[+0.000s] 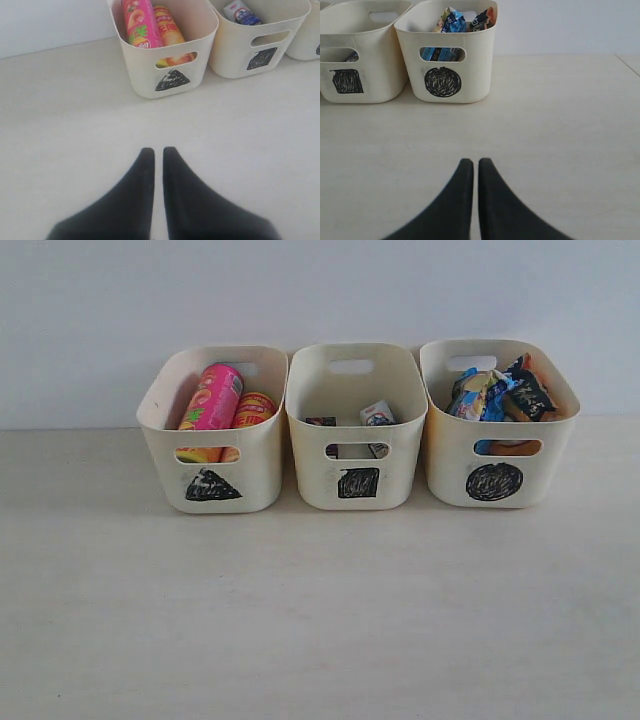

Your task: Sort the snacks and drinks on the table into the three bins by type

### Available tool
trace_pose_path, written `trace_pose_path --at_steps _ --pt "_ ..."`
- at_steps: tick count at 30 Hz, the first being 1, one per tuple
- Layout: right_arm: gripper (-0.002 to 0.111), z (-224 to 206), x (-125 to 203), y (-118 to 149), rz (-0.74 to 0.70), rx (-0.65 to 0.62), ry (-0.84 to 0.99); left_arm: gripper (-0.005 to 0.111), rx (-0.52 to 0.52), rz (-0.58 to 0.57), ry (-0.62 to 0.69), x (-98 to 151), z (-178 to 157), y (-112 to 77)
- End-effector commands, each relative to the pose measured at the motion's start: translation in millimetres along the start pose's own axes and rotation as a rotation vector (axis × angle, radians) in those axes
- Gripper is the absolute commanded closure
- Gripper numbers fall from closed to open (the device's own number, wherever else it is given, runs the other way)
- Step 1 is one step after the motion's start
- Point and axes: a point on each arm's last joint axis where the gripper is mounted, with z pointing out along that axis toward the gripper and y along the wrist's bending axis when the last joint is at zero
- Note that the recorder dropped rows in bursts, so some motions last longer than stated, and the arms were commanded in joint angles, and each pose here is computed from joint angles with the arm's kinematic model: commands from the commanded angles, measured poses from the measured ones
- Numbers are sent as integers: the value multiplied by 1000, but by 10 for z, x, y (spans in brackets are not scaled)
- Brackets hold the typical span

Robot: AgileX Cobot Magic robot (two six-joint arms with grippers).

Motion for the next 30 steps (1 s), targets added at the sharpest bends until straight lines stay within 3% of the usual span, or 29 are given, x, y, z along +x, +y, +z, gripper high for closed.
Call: trace_pose_path --at_steps 1,13,21,30 --pt "107 0 4 -1 -2 1 -7 102 2 -14 -102 89 -63 -1" --pt "107 0 4 -1 -2 1 -7 102 -9 16 -245 417 146 3" --pt "107 0 4 -1 -2 1 -7 102 -27 118 -373 698 155 -1" --pt "107 0 4 -1 -2 1 -7 102 -143 114 -441 1094 47 83"
